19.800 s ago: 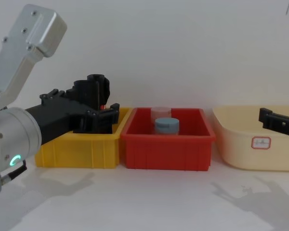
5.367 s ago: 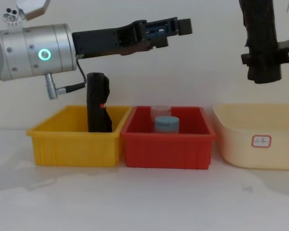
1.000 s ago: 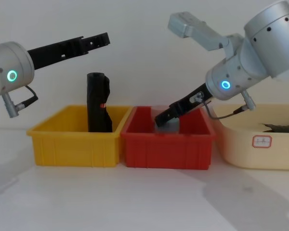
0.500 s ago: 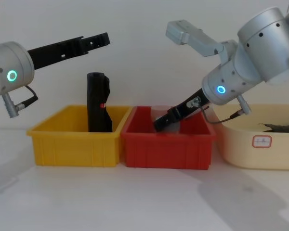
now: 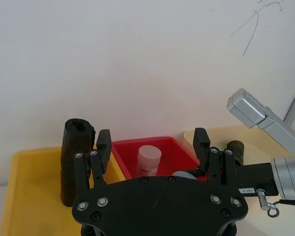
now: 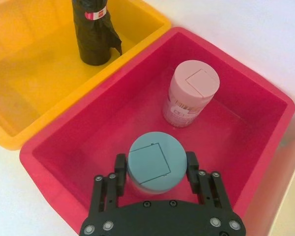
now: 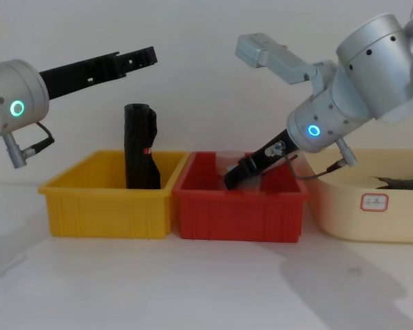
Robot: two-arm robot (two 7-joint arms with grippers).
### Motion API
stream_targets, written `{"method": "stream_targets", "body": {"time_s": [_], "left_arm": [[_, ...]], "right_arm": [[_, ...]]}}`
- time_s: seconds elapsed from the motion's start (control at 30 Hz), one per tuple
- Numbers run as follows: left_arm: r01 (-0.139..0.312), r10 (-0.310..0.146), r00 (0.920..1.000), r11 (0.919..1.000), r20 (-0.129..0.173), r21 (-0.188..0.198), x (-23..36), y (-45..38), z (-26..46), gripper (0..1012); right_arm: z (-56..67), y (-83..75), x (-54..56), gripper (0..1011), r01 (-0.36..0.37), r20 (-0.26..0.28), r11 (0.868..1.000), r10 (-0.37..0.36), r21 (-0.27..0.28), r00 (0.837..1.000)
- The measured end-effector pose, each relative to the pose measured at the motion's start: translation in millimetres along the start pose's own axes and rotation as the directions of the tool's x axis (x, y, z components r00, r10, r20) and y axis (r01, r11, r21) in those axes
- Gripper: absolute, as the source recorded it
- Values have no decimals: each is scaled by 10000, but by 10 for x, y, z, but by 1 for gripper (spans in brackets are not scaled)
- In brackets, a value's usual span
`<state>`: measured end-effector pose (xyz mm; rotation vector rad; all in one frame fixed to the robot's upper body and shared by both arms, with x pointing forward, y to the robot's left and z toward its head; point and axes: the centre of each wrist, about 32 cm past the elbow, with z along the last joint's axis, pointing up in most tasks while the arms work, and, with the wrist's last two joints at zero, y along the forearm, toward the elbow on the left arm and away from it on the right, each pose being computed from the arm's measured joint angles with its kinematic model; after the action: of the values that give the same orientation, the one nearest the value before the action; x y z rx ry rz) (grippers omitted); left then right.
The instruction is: Pick up the garbage bag with the one hand and transfer it to the other hand.
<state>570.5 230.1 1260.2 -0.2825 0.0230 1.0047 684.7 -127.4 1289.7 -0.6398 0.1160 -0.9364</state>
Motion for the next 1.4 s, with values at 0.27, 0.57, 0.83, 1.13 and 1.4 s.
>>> {"method": "stream_targets", "body": {"time_s": [0.27,0.57,0.83,1.13,1.4], "left_arm": [[0,0,10000,10000,0,0,0,0,0,1001],[0,0,10000,10000,0,-1,0,0,0,1001],[0,0,10000,10000,0,0,0,0,0,1001],[1,-1,10000,10000,-1,-1,0,0,0,1001],[0,0,10000,10000,-1,0,0,0,0,1001]], "right_arm": [[-2,8,1,684,-12,-20,10000,12,-27,10000],[5,4,6,684,-10,-40,10000,10,0,10000],[75,-99,57,684,59,-409,9991,-41,425,9992],[249,-358,238,684,392,-1263,9906,-225,1314,9917],[420,-653,495,684,1038,-2168,9709,-560,2158,9746]]}}
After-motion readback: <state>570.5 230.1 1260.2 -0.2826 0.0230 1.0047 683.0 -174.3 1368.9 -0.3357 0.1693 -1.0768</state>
